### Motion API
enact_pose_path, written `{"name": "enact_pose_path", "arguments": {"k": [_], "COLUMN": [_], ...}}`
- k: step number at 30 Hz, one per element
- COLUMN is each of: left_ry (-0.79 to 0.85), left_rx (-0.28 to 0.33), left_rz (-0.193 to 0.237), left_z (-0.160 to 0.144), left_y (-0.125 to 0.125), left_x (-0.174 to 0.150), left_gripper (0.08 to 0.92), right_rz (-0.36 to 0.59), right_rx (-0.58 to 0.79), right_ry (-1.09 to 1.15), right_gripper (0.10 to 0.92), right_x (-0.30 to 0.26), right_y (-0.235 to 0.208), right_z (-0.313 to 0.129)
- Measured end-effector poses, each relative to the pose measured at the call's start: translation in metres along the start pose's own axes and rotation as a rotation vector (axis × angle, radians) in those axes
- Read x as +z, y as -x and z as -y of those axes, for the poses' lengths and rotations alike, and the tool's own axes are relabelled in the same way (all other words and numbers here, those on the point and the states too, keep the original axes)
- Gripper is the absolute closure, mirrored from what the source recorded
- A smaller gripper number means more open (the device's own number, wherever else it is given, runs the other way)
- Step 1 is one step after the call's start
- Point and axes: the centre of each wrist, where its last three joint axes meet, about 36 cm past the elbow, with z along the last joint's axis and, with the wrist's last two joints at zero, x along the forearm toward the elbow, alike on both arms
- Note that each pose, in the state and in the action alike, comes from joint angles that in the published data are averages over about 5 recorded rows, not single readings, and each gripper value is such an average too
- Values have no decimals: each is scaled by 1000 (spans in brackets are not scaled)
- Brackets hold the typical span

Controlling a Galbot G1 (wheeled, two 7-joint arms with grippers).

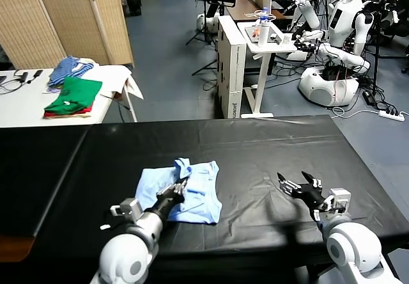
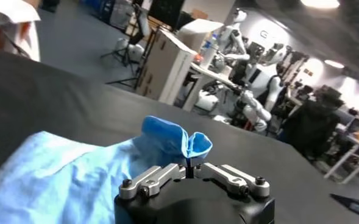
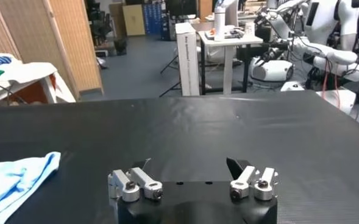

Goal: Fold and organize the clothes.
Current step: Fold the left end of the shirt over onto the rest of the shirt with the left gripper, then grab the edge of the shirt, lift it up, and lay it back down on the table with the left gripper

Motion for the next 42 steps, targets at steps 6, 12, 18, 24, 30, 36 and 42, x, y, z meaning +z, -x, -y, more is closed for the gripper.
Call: {"name": "enact_pose_path", "arguments": {"k": [6,12,18,24,30,36,42], "left_ry": [-20,-19,-20,-68,-177,-238,-138], "left_rx": [5,-16,-66,-69,-45,-16,-53], "left_rz": [0,3,-14,-23,-37,11,114], "left_z": [7,7,6,15,22,18,-3], "left_y": [10,21,29,36,32,18,4], "left_x": [6,16,28,36,35,13,-7], "left_gripper": [828,828,820,529,174,94,92], "right_rz": [-5,-8,-11,-22,-35,-44,-47], "right_rx": [-5,-13,-27,-71,-140,-203,-278], "right_ry": [1,2,-2,-21,-47,-66,-92], "right_gripper": [115,115,115,115,115,115,115], "right_x": [3,4,4,6,6,7,4], "right_y": [2,2,3,4,6,12,23], "right_z": [-3,-5,-9,-16,-26,-38,-59]}}
